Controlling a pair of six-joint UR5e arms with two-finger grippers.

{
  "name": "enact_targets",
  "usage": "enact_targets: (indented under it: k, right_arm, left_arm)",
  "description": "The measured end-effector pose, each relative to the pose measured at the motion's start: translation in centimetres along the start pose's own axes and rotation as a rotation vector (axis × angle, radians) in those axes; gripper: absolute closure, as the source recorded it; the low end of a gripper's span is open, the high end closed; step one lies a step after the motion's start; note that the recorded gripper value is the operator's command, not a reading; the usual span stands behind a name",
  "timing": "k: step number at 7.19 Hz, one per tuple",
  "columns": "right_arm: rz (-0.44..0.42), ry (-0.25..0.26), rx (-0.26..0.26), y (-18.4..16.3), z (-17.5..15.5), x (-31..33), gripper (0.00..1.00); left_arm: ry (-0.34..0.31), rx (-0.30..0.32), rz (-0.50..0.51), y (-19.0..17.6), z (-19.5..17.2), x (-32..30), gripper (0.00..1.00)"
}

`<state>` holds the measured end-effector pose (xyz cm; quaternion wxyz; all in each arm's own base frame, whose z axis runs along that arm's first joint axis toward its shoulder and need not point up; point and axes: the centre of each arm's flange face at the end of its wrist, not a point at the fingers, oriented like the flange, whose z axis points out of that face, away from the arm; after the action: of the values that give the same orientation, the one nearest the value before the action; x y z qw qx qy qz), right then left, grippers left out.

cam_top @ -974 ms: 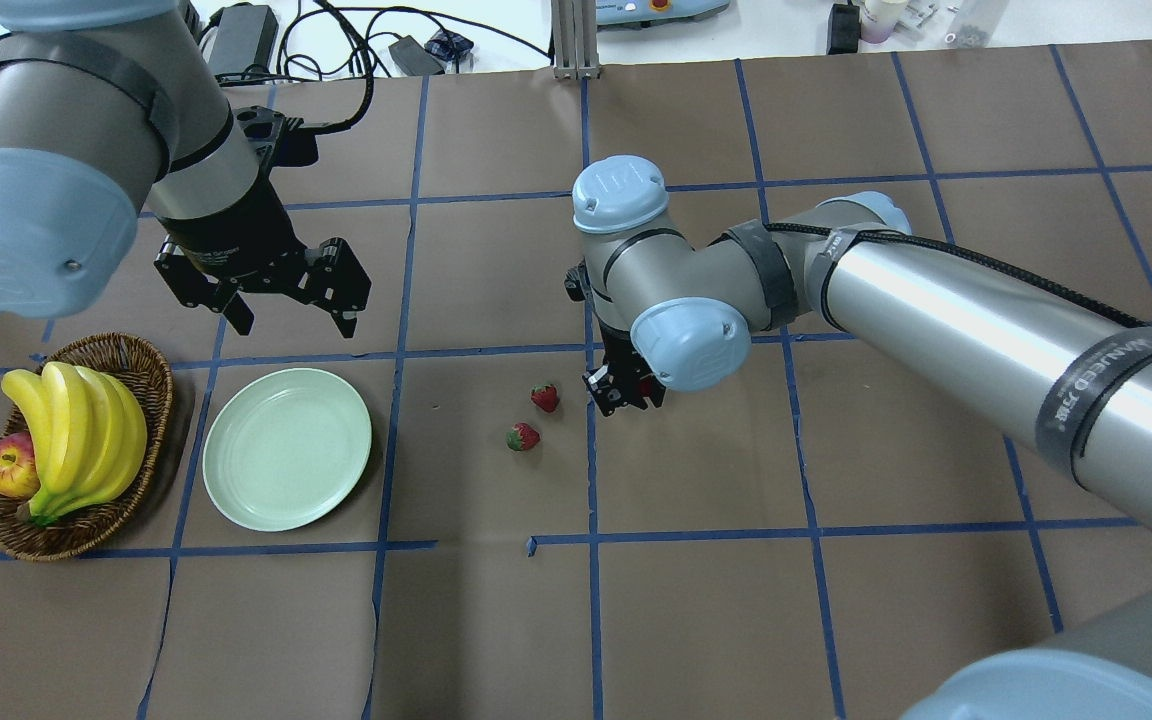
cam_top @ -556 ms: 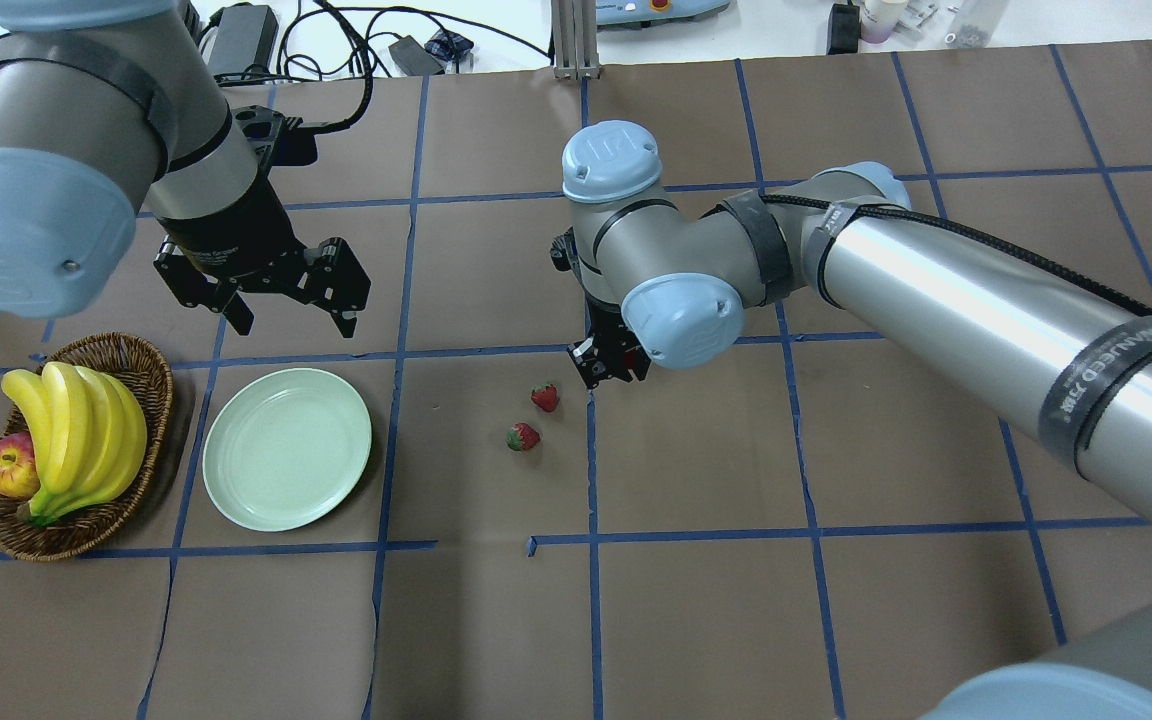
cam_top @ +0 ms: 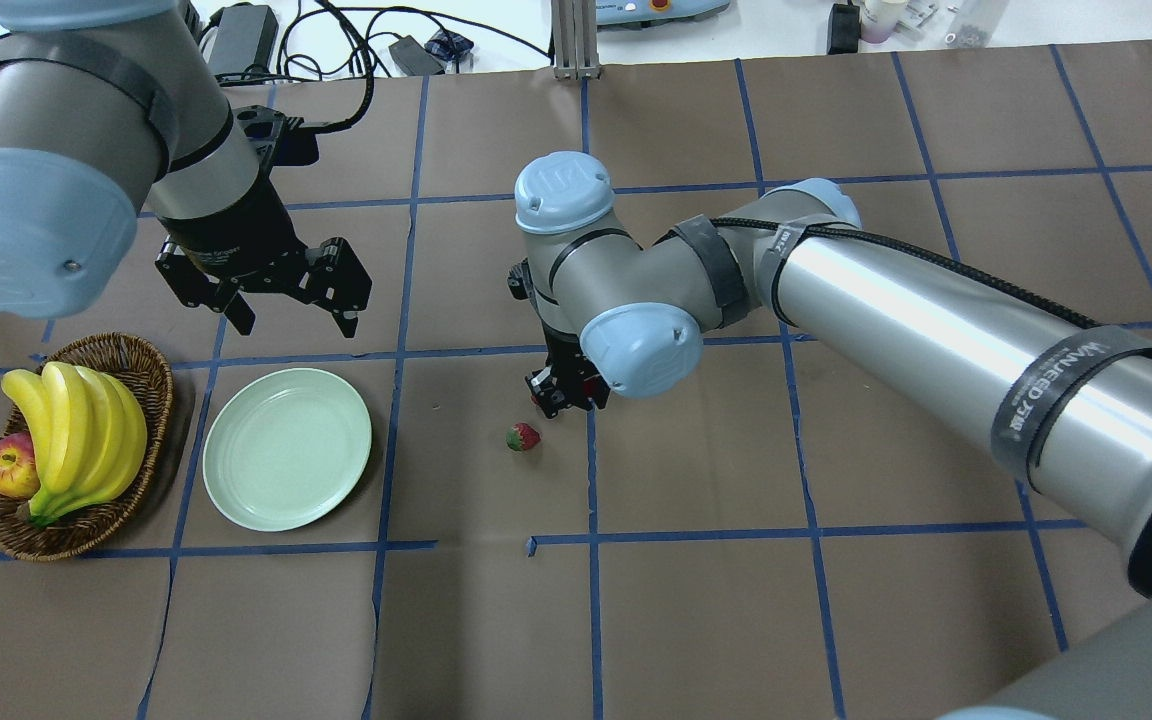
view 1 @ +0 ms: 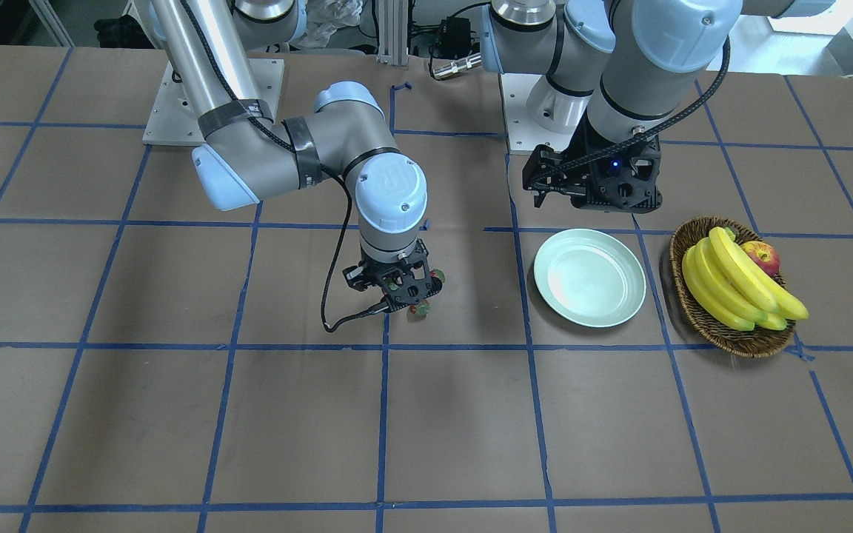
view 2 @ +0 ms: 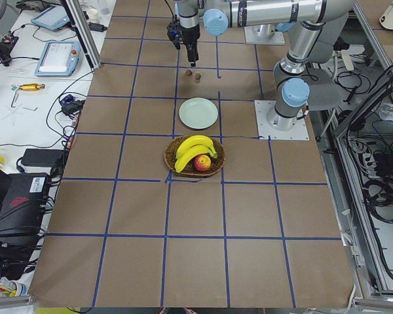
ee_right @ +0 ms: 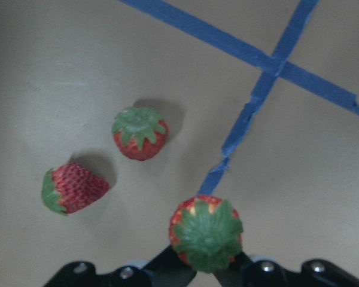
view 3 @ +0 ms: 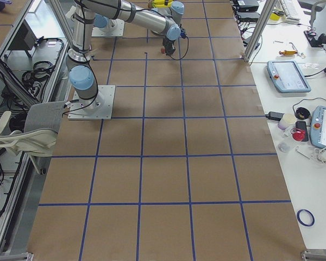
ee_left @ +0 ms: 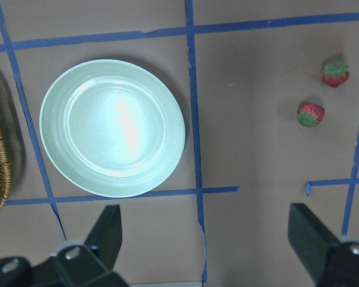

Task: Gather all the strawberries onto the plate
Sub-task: 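Set the strawberry down beside the other two and open the right gripper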

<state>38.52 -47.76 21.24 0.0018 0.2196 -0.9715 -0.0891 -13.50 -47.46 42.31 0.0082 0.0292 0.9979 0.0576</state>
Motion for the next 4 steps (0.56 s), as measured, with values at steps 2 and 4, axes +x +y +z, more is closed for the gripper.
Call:
enact_targets:
  k: [2,4]
  right_arm:
    - [-0.015,-0.032,-0.010,0.0,1.0,-2.6,0.99]
    - [-0.025,-0.077,-0.012,-0.7,2.5,-3.4,0.88]
  left_arm:
    - [-0.002,0.000,-0.001,0.0,0.0,-0.1,0.00]
    - [-0.002,0.001,-0.001,0.0,-0.1,-0.1,0.00]
